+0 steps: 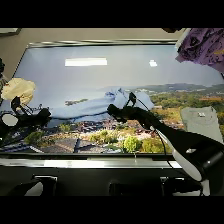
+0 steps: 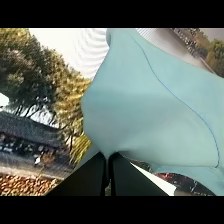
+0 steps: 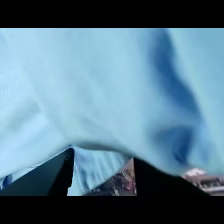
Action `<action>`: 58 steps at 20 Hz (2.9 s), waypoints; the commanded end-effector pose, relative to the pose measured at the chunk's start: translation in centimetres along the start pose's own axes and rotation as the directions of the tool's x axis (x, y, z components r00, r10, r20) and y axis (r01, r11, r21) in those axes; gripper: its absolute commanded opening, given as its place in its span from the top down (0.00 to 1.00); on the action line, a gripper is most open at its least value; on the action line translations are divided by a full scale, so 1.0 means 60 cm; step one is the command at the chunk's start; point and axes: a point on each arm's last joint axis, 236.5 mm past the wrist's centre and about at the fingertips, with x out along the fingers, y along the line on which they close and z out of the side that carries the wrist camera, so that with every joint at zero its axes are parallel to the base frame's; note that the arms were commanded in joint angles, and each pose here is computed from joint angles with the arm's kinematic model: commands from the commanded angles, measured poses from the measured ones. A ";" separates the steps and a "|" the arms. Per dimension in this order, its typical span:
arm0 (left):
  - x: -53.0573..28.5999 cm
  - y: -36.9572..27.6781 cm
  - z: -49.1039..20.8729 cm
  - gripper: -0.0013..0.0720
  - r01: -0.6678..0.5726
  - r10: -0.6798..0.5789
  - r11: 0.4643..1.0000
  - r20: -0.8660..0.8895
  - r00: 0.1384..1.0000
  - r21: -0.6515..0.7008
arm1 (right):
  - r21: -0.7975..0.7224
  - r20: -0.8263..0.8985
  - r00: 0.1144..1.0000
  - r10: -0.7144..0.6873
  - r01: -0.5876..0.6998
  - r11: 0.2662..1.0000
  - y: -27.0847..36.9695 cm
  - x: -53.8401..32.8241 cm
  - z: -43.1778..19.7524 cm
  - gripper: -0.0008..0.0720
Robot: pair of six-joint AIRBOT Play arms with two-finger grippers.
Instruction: Fold the clothes and pants, and hang the long-sleeved shirts on hangers.
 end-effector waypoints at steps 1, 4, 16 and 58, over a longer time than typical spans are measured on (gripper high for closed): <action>0.000 -0.001 0.002 0.96 0.001 -0.001 1.000 0.004 1.000 0.001 | 0.001 -0.063 0.997 -0.033 0.033 0.999 -0.014 0.022 -0.018 0.54; 0.000 0.000 0.002 0.96 0.000 0.000 1.000 0.004 1.000 0.002 | -0.012 -0.055 0.998 -0.038 0.038 0.999 -0.016 0.021 -0.013 0.60; -0.284 -0.222 0.262 0.96 0.177 -0.269 0.952 0.412 0.871 0.249 | -0.334 0.455 0.829 0.326 -0.180 0.925 0.237 -0.526 0.322 0.94; 0.052 -0.113 0.208 0.96 0.007 -0.005 0.989 -0.018 1.000 0.146 | -0.245 -0.020 1.000 -0.012 0.007 0.970 0.048 -0.193 0.361 0.46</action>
